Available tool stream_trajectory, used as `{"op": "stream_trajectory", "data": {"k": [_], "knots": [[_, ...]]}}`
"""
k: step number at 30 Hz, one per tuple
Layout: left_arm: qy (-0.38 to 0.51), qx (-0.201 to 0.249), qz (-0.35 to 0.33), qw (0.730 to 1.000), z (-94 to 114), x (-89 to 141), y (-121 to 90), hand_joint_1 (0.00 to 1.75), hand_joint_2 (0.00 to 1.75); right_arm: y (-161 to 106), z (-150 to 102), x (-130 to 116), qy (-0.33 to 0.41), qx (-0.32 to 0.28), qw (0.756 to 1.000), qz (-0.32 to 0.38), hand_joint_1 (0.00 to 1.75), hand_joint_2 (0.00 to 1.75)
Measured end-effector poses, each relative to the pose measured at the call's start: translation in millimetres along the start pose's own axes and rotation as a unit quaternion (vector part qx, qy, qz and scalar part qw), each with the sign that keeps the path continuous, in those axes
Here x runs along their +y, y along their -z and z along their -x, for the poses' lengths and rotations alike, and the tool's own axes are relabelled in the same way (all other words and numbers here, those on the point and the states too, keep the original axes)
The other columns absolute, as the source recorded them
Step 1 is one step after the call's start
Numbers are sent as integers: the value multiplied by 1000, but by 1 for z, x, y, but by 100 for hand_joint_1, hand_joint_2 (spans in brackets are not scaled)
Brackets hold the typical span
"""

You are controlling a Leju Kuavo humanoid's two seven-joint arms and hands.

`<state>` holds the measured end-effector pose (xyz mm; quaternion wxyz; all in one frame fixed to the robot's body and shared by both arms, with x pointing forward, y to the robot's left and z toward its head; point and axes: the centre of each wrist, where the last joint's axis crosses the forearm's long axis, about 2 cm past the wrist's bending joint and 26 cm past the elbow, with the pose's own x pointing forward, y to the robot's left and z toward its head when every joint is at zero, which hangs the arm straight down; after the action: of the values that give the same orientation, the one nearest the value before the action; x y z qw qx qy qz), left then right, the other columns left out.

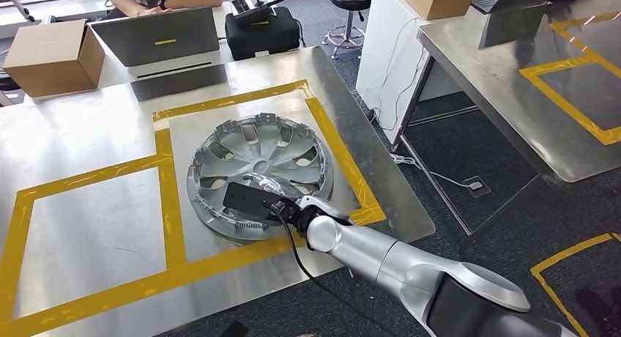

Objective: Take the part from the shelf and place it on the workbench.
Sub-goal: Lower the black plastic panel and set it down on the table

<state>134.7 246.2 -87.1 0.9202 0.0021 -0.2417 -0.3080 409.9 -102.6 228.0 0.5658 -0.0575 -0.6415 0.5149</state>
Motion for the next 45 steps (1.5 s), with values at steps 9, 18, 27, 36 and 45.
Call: {"op": "stream_trajectory", "data": {"k": [9, 18, 27, 36, 45], "knots": [[-29, -5, 1, 1000, 18, -6, -4, 0, 0, -47, -93, -111, 108, -191, 962, 165, 0, 0], [-53, -18, -10, 998, 25, -8, -5, 0, 0, -152, -129, -138, 92, -398, 843, 350, 0, 0], [-62, -15, -16, 998, 29, -8, -6, 0, 0, -215, -131, -100, 73, -479, 793, 369, 0, 0], [-71, -11, -21, 997, 29, -8, -6, 0, 0, -233, -129, -87, 92, -498, 796, 331, 0, 0], [-75, -6, -23, 997, 30, -7, -6, 0, 0, -234, -128, -83, 95, -499, 803, 312, 0, 0]]}}
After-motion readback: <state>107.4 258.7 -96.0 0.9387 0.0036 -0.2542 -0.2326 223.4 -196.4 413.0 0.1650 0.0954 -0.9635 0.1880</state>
